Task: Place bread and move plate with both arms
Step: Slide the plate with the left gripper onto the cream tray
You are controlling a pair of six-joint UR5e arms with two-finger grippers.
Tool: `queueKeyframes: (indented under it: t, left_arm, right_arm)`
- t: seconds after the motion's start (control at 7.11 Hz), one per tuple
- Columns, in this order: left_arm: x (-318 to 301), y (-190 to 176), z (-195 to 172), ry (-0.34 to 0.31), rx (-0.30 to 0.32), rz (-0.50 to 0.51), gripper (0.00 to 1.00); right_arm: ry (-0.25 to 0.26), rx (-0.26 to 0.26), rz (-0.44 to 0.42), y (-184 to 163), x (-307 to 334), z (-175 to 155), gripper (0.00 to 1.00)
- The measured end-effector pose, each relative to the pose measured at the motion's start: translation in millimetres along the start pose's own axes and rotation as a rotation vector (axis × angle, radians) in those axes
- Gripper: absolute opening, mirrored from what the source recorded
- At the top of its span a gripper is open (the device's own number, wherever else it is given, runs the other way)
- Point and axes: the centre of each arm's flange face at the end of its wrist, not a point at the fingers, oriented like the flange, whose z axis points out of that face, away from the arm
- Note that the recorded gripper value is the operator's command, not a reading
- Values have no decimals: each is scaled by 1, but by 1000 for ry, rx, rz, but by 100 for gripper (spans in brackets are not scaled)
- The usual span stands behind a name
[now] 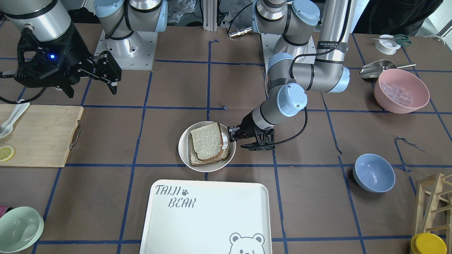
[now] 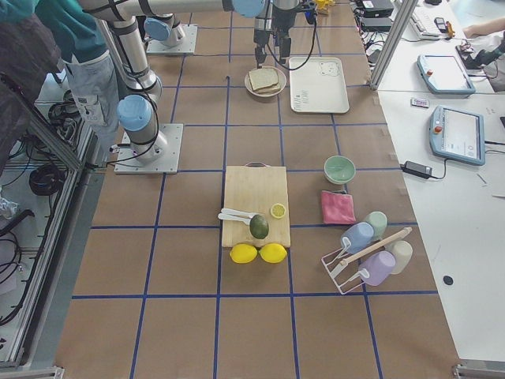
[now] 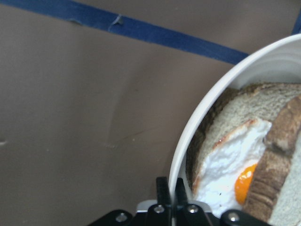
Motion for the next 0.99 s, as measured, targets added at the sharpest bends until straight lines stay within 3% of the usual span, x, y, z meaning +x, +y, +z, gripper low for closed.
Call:
queueKeyframes:
  t: [0.42,0.99]
  left_arm:
    - [5,-35,-29,102,40,-55,0]
    - [43,-154,-60,86,86,-59,0]
  right_arm:
    - [0,0,0,0,0,0,100]
    - [0,0,0,0,0,0,100]
